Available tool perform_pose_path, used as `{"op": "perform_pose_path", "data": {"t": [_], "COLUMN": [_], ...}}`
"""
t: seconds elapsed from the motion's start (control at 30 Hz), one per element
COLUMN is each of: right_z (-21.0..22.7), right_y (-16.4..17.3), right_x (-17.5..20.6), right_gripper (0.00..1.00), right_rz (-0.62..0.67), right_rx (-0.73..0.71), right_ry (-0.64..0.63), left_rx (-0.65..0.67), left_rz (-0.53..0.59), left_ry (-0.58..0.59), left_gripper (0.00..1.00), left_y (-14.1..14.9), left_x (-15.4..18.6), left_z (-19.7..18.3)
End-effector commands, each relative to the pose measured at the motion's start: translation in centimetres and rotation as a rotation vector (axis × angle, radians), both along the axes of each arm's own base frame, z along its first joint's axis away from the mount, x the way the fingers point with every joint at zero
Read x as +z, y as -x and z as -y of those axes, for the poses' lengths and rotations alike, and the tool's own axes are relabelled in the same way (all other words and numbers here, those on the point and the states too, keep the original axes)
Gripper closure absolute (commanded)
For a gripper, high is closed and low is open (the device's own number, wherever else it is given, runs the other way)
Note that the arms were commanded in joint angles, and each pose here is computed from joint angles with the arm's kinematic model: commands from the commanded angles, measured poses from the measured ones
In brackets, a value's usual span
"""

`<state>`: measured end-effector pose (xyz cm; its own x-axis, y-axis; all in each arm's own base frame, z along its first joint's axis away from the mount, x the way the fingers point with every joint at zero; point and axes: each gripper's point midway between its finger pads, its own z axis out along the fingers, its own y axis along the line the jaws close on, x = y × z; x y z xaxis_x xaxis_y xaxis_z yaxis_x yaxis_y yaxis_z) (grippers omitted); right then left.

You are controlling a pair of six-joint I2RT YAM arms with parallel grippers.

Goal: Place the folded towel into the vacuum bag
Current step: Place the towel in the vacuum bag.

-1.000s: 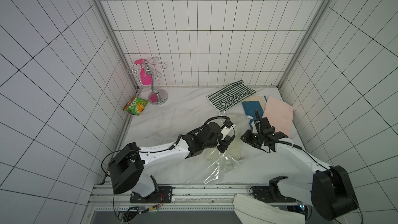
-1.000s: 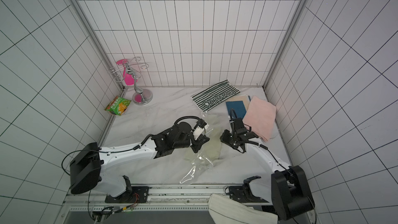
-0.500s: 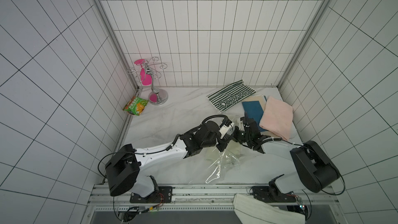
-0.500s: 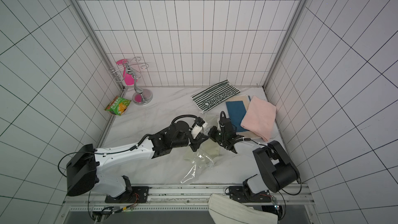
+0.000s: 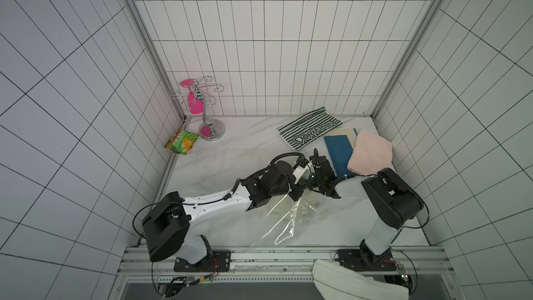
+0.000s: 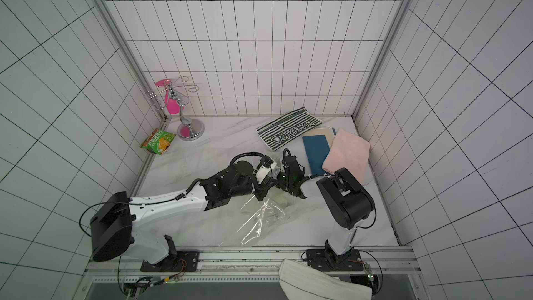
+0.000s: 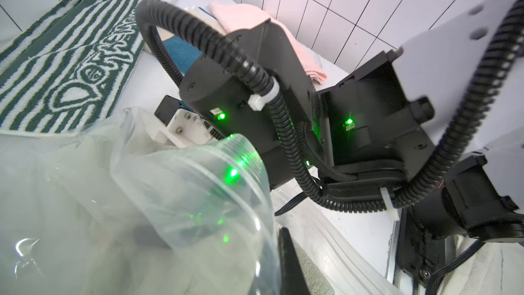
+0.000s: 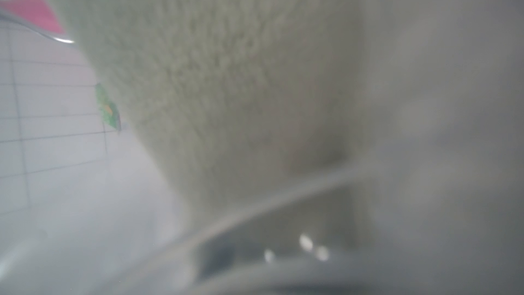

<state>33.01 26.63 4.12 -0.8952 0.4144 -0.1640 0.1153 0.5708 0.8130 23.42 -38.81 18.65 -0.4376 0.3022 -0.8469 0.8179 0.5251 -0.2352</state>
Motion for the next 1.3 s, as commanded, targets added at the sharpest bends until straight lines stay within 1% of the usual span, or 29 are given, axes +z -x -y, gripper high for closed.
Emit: {"op": "perform_pose_path", "data": {"t": [0.0,0.07,0.2,0.33,0.47,0.53,0.67,0.77,0.83,0.9,0.97,1.13,1.2,1.27], "right_z": [-0.9,-0.9,0.0,1.0,1.3,1.6,2.5,2.9,2.7,2.5,2.2,2.9,3.3,3.2], "right_y": [2.1,2.6,5.1,8.1,10.3,11.0,11.9,12.2,12.0,11.5,11.0,8.9,8.4,8.6], "right_x": [-0.2,1.4,4.3,4.6,3.6,2.1,-1.9,-4.6,-5.1,-4.4,-2.5,2.2,2.5,1.8], "right_gripper": [0.71,0.7,0.67,0.67,0.67,0.67,0.69,0.7,0.7,0.7,0.7,0.69,0.69,0.69], "right_rz": [-0.085,-0.066,-0.055,-0.095,-0.15,-0.192,-0.292,-0.362,-0.378,-0.365,-0.33,-0.218,-0.216,-0.234], "right_rx": [0.076,0.106,0.182,0.234,0.264,0.269,0.246,0.218,0.212,0.21,0.213,0.202,0.197,0.206], "right_ry": [-0.034,-0.042,-0.019,0.002,0.005,0.031,0.087,0.112,0.097,0.086,0.073,0.12,0.133,0.14], "left_rx": [0.02,0.015,0.021,0.032,0.041,0.056,0.088,0.102,0.11,0.119,0.126,0.137,0.128,0.12], "left_rz": [0.017,-0.006,-0.033,-0.015,-0.009,-0.004,0.04,0.066,0.079,0.09,0.101,0.115,0.119,0.116], "left_ry": [-0.031,-0.037,-0.045,-0.039,-0.032,-0.025,0.005,0.016,0.016,0.022,0.029,0.038,0.045,0.05], "left_gripper": [1.0,1.0,1.0,1.0,1.0,1.0,1.0,1.0,1.0,1.0,1.0,1.0,1.0,1.0], "left_y": [-1.4,-1.2,-1.1,-1.5,-1.7,-1.9,-2.3,-2.5,-2.5,-2.5,-2.5,-2.5,-2.4,-2.4], "left_x": [-0.8,-1.3,-2.5,-1.9,-1.8,-1.8,-0.2,0.6,1.0,1.4,1.8,2.2,2.3,2.3], "left_z": [-0.1,0.1,0.1,0.2,0.3,0.2,-0.4,-0.8,-1.0,-1.4,-1.7,-2.1,-1.9,-1.7]}}
